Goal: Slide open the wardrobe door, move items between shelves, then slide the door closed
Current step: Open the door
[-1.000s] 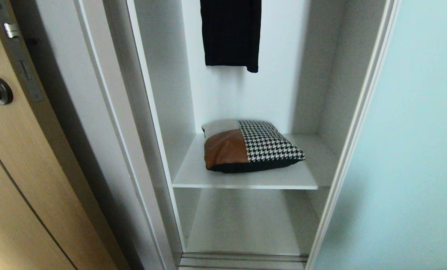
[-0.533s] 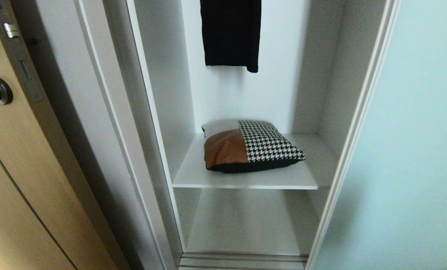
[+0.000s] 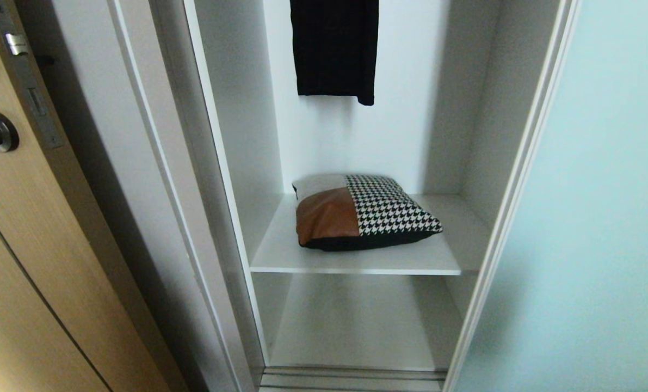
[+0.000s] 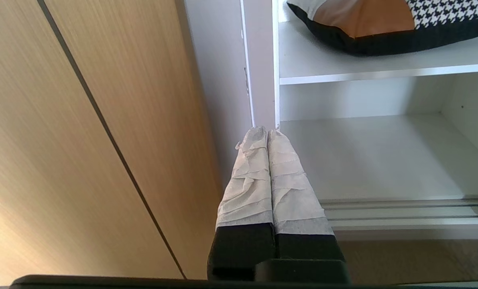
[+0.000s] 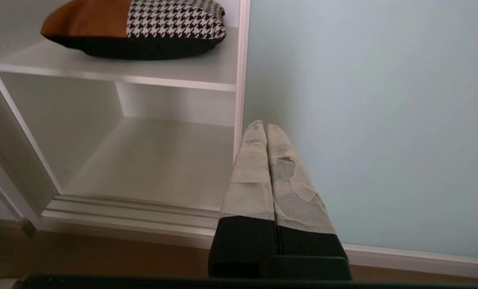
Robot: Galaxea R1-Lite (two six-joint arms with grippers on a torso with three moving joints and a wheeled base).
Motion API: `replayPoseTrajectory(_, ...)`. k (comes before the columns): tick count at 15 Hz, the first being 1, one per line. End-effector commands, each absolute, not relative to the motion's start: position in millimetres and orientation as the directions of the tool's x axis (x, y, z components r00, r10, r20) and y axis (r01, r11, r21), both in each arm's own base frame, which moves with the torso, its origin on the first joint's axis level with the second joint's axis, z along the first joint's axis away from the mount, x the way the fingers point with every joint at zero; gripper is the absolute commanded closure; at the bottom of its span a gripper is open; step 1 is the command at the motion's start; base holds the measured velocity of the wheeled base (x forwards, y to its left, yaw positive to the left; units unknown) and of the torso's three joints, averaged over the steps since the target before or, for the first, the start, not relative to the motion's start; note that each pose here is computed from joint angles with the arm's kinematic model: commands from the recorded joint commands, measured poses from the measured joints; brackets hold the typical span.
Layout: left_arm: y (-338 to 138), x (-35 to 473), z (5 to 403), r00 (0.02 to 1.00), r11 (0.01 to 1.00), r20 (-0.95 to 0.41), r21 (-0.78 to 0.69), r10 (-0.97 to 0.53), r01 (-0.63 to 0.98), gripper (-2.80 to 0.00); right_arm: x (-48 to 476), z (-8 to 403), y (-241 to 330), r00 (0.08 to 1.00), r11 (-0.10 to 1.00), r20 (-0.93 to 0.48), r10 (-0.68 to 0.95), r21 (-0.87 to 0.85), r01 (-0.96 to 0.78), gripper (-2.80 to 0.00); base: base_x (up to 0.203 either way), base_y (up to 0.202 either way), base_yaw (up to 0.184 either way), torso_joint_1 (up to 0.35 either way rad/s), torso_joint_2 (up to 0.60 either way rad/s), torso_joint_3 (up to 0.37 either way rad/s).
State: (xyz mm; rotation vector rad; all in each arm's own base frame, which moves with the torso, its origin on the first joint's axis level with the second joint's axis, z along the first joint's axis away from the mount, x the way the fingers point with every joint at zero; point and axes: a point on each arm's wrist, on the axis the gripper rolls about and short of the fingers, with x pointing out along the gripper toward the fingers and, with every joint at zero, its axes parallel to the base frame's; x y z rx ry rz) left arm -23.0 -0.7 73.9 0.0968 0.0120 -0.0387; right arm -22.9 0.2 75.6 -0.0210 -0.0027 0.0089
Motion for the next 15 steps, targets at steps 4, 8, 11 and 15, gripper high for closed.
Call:
replayPoseTrajectory(4, -1, -23, 74, 0.999, 0.995, -0.017, 0.096, -0.038, 0.04, 0.0, -48, 143, 3, 0.971, 0.989, 0.211, 0.116, 0.064, -0.132, 0.0, 0.0, 0.0, 0.0, 0.0, 0.0, 0.0)
replayPoseTrajectory(8, -1, -23, 74, 0.999, 0.995, -0.016, 0.097, -0.038, 0.04, 0.0, -48, 207, 7, 0.938, 0.941, 0.15, 0.313, 0.088, -0.328, 0.0, 0.0, 0.0, 0.0, 0.0, 0.0, 0.0)
replayPoseTrajectory(11, -1, -23, 74, 0.999, 0.994, -0.017, 0.097, -0.038, 0.04, 0.0, -4, 250, 9, 0.904, 0.89, 0.053, 0.425, 0.155, -0.428, 0.0, 0.0, 0.0, 0.0, 0.0, 0.0, 0.0)
replayPoseTrajectory(15, -1, -23, 74, 0.999, 0.995, -0.017, 0.096, -0.038, 0.04, 0.0, 81, 288, 13, 0.861, 0.844, -0.015, 0.509, 0.207, -0.495, 0.0, 0.0, 0.0, 0.0, 0.0, 0.0, 0.0)
